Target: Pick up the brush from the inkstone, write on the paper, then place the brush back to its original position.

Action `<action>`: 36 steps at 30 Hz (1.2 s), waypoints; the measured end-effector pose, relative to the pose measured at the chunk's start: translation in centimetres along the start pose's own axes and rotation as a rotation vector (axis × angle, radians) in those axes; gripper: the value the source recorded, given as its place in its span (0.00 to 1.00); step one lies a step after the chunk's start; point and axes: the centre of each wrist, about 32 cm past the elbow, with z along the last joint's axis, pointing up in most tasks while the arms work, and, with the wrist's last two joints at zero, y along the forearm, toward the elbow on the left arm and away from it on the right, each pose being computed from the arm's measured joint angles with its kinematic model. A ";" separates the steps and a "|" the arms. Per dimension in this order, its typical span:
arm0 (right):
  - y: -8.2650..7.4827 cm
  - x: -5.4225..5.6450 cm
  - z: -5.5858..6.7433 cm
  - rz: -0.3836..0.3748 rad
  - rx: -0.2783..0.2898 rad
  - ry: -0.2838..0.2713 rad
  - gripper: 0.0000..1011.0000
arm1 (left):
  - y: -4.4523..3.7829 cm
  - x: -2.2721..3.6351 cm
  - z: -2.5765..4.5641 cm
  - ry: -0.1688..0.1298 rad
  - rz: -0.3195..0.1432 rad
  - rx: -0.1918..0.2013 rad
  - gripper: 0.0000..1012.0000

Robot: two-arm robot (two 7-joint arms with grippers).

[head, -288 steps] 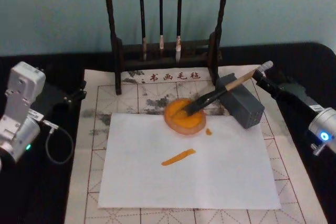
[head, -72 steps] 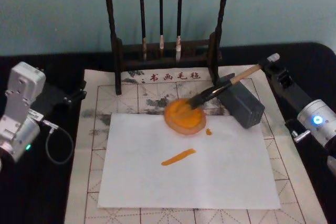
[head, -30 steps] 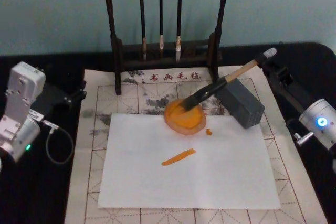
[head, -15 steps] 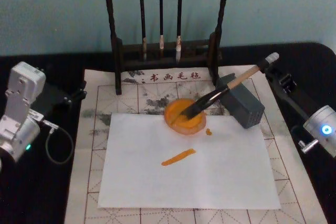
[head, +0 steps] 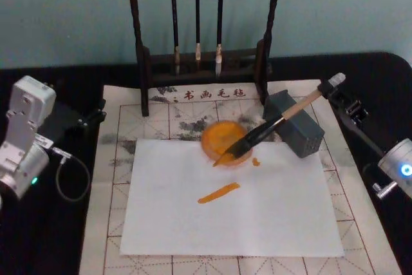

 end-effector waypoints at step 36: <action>-0.6 0.2 -0.1 0.010 -0.018 -0.003 0.20 | 0.00 0.00 0.00 0.000 0.000 0.000 0.99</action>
